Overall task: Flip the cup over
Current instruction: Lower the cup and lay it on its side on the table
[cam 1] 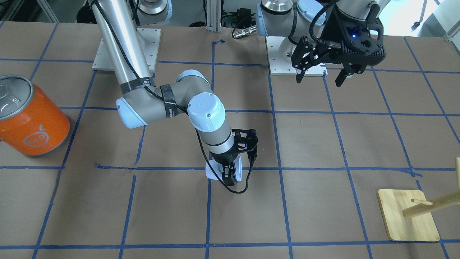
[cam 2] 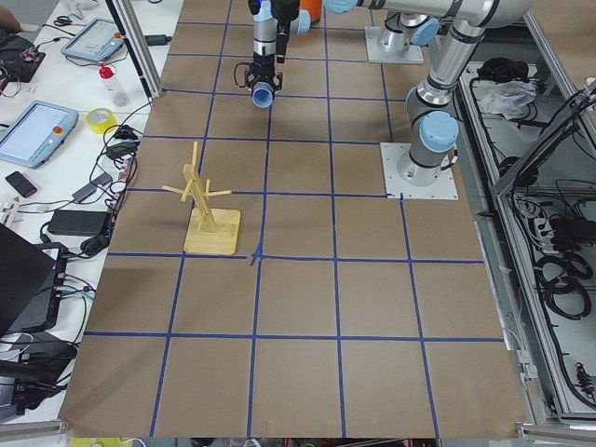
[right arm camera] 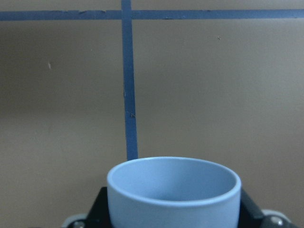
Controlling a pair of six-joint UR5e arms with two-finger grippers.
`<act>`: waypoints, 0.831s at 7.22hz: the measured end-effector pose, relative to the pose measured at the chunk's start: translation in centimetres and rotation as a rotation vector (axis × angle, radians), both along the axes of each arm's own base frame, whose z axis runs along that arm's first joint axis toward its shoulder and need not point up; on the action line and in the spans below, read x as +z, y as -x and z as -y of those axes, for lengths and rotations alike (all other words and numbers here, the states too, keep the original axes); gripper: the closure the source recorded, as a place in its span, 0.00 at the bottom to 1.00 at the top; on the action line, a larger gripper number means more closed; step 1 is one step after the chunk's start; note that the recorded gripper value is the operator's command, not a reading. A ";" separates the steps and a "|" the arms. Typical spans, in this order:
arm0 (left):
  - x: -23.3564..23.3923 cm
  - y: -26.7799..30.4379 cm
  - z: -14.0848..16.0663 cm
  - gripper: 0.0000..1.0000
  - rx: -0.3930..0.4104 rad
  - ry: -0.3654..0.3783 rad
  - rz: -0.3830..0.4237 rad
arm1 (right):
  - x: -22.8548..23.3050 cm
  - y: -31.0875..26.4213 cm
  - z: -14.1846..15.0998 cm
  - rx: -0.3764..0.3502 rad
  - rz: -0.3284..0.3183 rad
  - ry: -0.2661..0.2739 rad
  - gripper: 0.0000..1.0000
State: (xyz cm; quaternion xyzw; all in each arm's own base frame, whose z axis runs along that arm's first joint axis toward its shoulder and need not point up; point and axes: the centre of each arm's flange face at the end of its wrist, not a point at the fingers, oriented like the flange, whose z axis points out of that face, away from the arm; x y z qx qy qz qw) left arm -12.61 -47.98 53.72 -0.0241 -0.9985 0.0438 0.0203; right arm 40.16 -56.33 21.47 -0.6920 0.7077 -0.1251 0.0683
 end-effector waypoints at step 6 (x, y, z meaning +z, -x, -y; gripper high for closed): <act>0.0 0.0 0.0 0.00 -0.006 0.000 -0.001 | -0.5 -1.0 -0.8 0.063 0.067 -0.031 0.49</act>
